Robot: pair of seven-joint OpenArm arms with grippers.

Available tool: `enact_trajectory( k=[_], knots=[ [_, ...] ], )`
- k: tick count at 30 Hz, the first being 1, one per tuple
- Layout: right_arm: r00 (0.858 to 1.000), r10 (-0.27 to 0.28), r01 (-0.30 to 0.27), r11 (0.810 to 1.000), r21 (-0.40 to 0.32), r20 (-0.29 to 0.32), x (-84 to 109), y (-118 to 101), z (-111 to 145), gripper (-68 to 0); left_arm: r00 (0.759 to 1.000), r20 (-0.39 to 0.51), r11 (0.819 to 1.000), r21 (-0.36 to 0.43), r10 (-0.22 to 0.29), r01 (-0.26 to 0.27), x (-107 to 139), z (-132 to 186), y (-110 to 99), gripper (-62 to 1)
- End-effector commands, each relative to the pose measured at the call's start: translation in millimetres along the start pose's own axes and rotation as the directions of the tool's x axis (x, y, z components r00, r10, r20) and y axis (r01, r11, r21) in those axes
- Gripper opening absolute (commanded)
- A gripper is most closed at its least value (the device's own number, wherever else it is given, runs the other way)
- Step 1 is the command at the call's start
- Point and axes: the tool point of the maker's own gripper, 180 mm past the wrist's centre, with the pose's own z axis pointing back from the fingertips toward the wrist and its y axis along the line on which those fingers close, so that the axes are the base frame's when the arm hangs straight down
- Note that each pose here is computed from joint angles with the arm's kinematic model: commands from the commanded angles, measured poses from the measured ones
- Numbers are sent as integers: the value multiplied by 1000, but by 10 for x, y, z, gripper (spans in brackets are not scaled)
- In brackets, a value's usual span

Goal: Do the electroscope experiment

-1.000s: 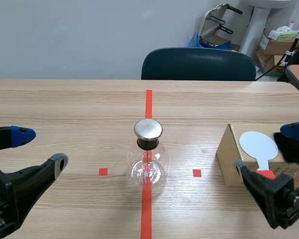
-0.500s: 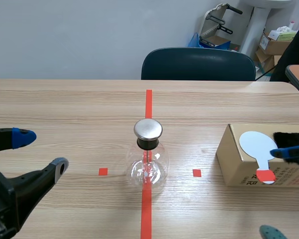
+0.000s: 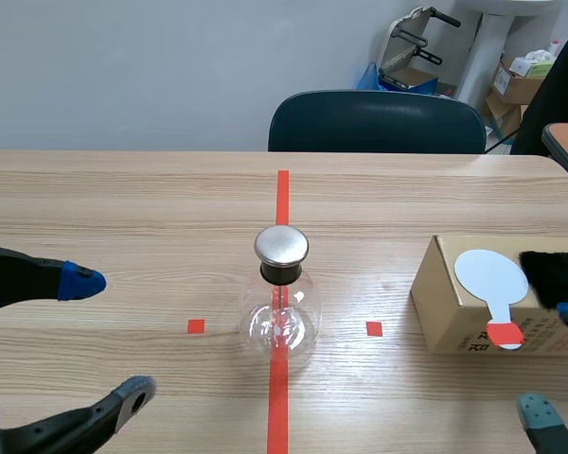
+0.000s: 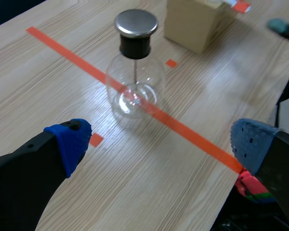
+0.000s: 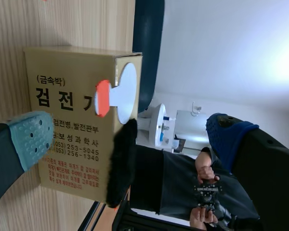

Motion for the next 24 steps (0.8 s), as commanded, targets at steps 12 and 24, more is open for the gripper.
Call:
enact_trajectory(
  k=[12, 24],
  knots=[
    [993, -3, -6, 998, -70, -117, -141, 54, -381, 4, 994, 83, 970, -241, 65, -43, 242, 88, -350, 13],
    [981, -32, 9, 993, -121, -193, -193, -47, -547, 4, 993, 98, 959, -281, 69, -38, 287, 110, -403, 13]
  ],
)
